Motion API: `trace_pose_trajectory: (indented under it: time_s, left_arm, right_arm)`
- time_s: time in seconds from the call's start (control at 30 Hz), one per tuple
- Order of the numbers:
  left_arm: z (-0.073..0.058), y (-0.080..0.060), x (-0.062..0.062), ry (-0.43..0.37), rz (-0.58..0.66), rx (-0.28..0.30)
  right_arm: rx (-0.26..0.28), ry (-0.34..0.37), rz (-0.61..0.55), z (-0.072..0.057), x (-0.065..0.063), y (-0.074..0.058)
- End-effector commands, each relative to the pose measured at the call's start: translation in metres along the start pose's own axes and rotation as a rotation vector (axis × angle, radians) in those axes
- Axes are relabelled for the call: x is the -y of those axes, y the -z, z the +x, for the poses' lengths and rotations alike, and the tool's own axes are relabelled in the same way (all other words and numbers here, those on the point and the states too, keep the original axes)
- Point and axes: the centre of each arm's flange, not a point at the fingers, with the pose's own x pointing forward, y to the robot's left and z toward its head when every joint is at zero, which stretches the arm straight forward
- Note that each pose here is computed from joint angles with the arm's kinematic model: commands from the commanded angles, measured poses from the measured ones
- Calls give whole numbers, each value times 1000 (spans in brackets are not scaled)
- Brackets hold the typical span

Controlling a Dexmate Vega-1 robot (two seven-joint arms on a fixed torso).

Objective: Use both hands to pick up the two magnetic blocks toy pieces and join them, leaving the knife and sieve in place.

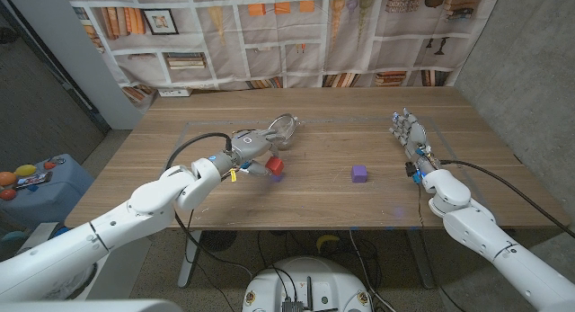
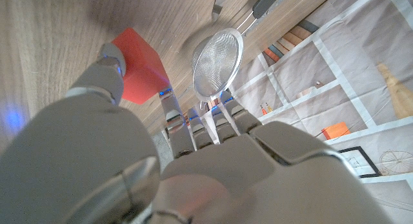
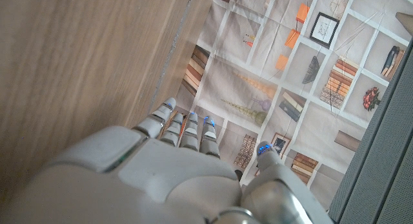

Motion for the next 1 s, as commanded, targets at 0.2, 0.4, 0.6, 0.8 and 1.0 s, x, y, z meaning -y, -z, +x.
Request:
trace_pose_trajectory:
  time_s: [0.2, 0.4, 0.6, 0.8, 1.0]
  left_arm:
    - [3, -7, -8, -36, -13, -60]
    - [7, -11, -9, -43, -33, -90]
    - [11, -18, -12, -48, -35, -110]
    - [15, -24, -15, -50, -31, -121]
    - [16, -27, -18, -56, -35, -132]
  right_arm:
    - [-11, -54, -198, -11, 2, -25]
    - [7, -75, -321, -12, 3, -33]
    - [21, -97, -401, -17, 8, -37]
    - [44, -107, -478, -26, 12, -44]
    - [51, -118, -591, -37, 10, -53]
